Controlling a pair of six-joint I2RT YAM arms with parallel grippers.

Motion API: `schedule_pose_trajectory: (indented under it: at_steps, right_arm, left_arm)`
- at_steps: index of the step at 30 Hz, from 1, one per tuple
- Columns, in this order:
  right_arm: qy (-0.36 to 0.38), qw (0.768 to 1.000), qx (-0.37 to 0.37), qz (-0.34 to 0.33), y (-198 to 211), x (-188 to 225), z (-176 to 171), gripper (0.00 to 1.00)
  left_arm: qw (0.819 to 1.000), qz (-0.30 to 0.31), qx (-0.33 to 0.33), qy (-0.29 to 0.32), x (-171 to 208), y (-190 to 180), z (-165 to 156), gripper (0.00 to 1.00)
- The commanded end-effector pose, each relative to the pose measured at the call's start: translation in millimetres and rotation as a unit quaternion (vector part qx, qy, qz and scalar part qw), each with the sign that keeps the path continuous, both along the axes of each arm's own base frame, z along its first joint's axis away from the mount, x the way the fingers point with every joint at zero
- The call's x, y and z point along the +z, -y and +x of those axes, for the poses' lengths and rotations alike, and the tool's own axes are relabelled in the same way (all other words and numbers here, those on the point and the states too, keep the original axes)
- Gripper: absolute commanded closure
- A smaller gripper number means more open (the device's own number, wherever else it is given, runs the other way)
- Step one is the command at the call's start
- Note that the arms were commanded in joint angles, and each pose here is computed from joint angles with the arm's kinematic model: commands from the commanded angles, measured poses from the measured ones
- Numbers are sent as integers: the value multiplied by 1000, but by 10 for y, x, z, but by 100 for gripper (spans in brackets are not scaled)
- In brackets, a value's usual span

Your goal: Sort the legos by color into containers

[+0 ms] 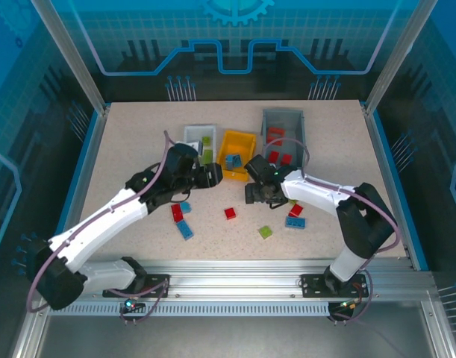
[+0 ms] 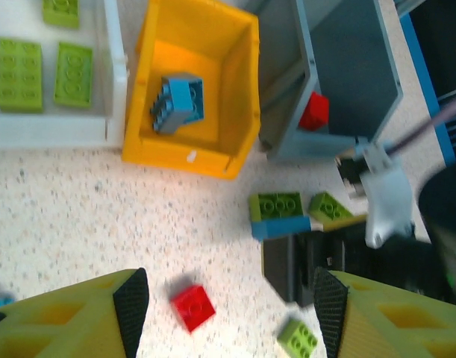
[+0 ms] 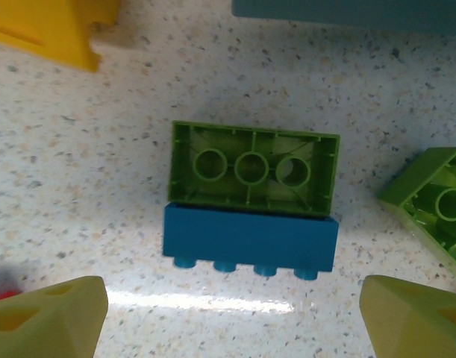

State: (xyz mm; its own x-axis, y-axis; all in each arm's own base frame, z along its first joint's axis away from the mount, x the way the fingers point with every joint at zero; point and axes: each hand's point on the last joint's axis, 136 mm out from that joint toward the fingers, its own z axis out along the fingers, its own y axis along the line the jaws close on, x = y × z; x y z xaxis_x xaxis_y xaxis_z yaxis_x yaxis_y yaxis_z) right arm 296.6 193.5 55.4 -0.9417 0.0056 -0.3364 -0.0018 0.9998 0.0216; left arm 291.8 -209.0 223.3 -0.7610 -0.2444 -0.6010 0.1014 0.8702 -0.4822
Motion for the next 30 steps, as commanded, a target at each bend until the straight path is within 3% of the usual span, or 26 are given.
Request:
schedule_pose_trajectory:
  at_steps: [1,5,19,30]
  right_arm:
    - [-16,1000,-1,-4,5,-78,79,11]
    - [-20,1000,-9,-14,37,-135,139,14]
    - [-10,999,-15,-26,48,-159,145,38]
    - [62,998,26,-7,-357,606,18,40]
  left_arm:
    - [999,-34,12,8,87,-9,-100,36]
    - [999,-31,5,10,122,-28,-179,36]
    - [1000,-27,1,13,129,-32,-223,37]
    - [999,-36,11,38,324,-81,-260,37]
